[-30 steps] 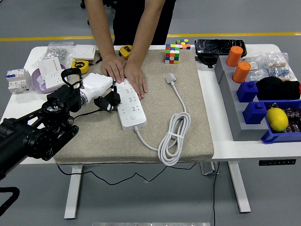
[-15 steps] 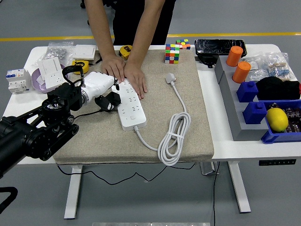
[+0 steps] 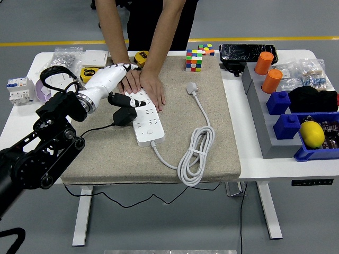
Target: Pick up the plug,place it near the board,insert it into the board,press the button
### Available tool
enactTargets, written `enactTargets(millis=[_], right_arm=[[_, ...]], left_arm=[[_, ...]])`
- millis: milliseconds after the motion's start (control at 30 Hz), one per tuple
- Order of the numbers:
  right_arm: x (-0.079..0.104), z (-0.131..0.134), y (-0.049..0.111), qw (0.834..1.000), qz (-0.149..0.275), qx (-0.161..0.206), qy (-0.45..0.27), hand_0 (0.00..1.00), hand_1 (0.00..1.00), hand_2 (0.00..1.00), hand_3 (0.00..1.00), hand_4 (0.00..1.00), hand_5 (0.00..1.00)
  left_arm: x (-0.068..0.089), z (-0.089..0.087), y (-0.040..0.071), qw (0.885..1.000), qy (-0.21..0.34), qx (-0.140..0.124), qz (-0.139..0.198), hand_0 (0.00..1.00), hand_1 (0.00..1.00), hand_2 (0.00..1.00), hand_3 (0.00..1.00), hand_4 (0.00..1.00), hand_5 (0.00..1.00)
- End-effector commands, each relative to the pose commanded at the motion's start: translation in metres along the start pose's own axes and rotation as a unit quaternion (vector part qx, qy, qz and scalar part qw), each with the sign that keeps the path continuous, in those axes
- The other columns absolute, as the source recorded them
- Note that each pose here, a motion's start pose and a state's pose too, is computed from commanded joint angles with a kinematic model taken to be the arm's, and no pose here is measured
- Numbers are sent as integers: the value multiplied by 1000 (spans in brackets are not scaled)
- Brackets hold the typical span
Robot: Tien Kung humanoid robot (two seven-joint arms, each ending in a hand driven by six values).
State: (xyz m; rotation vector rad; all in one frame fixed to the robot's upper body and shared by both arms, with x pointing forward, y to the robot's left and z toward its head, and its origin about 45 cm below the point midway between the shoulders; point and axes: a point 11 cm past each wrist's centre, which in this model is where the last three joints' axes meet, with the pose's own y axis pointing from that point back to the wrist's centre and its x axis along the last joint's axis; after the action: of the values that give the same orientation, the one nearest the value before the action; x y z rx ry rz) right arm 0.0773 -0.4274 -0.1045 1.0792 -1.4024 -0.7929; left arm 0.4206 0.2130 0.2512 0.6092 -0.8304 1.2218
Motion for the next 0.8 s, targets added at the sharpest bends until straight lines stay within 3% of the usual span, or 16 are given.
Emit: enactTargets(millis=[133, 267, 300, 433, 567, 700, 800], right_arm=[[-1, 2, 0, 1000, -1, -2, 1, 625, 584, 604, 533, 841, 573], [-2, 2, 0, 1000, -1, -1, 0, 625, 584, 604, 533, 841, 573], [-1, 2, 0, 1000, -1, -1, 0, 625, 584, 605, 533, 839, 576], [-1, 3, 0, 1000, 0, -1, -2, 625, 584, 605, 533, 839, 576], [0, 6, 0, 1000, 1, -6, -3, 625, 584, 604, 533, 837, 578], [-1, 4, 0, 1000, 0, -3, -4, 624, 584, 607, 534, 839, 585], [-1, 2, 0, 1000, 0, 0, -4, 624, 584, 607, 534, 839, 585]], left_arm=[[9, -4, 20, 990, 116, -3, 78, 926, 996, 957, 932, 998, 811], [4, -30, 44, 973, 191, 42, 120, 926, 996, 957, 932, 998, 811], [0, -36, 50, 971, 200, 55, 119, 924, 989, 941, 908, 998, 859], [-26, -61, 77, 967, 216, 108, 84, 924, 989, 941, 908, 998, 859], [-50, -79, 98, 964, 222, 139, 44, 956, 998, 940, 906, 998, 891], [-66, -84, 110, 964, 219, 149, 15, 977, 997, 936, 904, 998, 925], [-75, -84, 112, 966, 209, 151, -2, 977, 997, 936, 904, 998, 925]])
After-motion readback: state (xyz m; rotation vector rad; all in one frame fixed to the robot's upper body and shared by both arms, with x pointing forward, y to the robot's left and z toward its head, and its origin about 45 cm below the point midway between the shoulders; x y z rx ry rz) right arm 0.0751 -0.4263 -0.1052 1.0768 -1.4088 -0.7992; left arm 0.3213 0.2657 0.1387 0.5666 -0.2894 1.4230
